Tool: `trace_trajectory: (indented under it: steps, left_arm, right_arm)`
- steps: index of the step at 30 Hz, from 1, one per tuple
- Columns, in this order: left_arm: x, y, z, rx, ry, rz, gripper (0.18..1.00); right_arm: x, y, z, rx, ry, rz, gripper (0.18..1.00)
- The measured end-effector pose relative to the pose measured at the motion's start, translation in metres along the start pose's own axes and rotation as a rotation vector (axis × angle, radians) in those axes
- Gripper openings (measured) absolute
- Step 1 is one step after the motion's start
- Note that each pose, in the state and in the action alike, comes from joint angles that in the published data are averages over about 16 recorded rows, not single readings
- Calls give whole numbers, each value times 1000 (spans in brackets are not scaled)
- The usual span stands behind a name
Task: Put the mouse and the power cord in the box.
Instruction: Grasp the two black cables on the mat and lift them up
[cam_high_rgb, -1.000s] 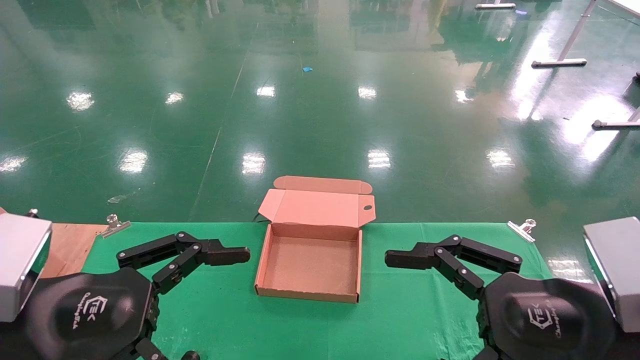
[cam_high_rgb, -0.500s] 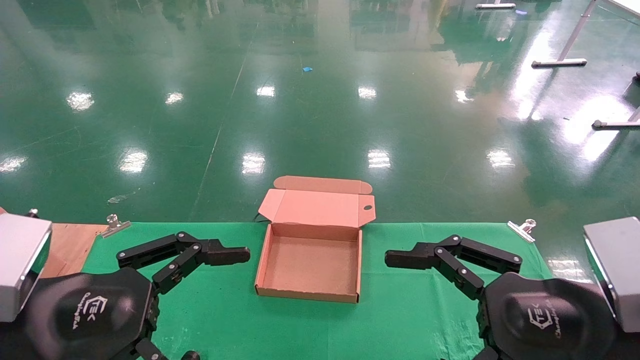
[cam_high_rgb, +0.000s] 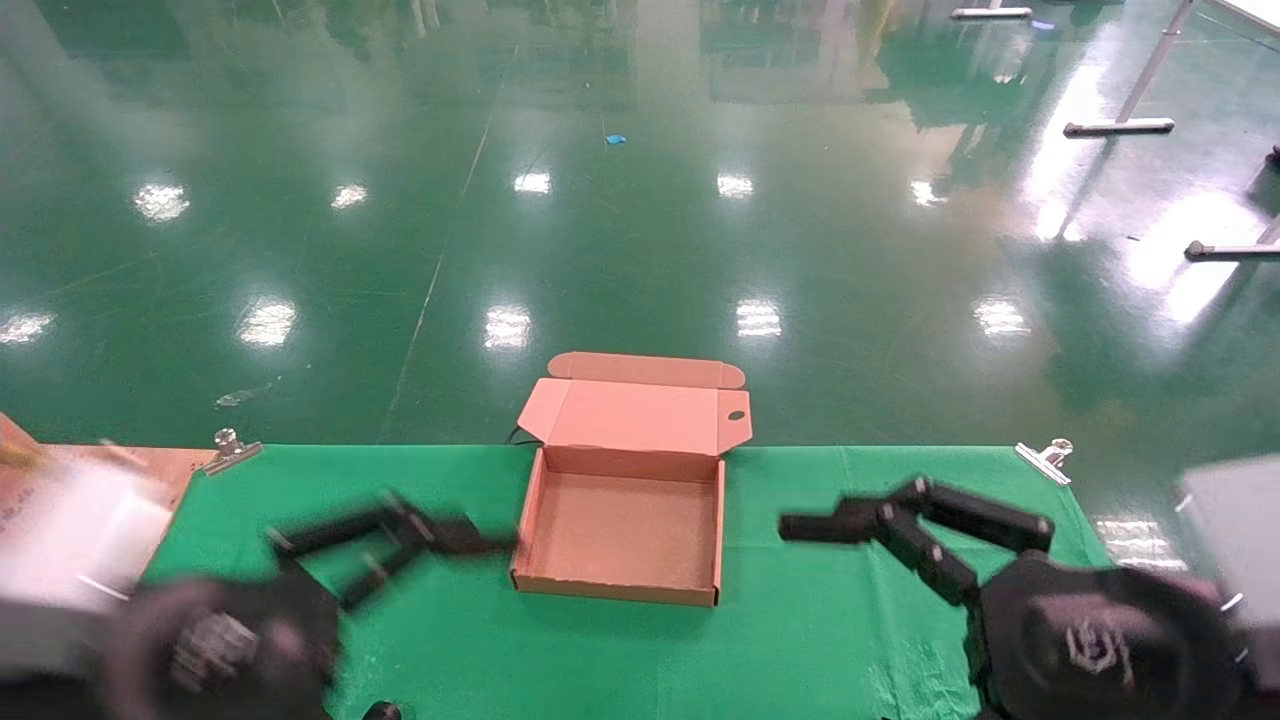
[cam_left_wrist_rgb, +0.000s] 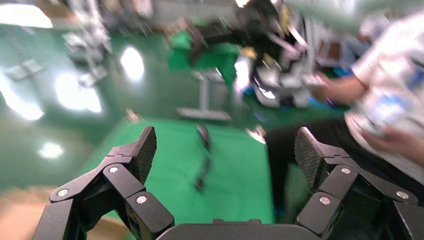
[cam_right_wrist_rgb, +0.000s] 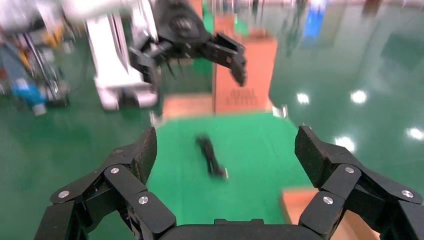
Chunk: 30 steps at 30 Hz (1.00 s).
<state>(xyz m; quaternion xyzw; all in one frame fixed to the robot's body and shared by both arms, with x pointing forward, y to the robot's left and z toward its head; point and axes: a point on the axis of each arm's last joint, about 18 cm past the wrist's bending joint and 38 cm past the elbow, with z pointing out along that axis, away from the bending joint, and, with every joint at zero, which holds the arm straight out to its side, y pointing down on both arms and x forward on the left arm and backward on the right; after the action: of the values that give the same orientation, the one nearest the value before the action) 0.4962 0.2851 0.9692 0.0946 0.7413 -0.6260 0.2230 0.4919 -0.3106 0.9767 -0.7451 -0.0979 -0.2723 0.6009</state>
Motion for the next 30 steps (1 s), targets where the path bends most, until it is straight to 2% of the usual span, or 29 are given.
trace_trajectory:
  steps: [4,9,19,25,30]
  left_arm:
    - [-9,22,10,-98,17,-19,1001]
    - [-26,56,16,-274,19,-40,1001]
    - [-74,122,-18,-744,-58,-40,1001]
    - [-96,151,-43,-982,-90,-27,1001]
    - [-105,171,-52,-1103,-86,-25,1001]
  right_arm:
    - [7,22,0,-136,-4,-44,1001]
    - [18,57,0,-359,-28,-112,1001]
    - [54,125,5,-799,-98,-285,1001]
    - [78,163,12,-965,-122,-361,1001]
    - [92,191,20,-1036,-134,-384,1001]
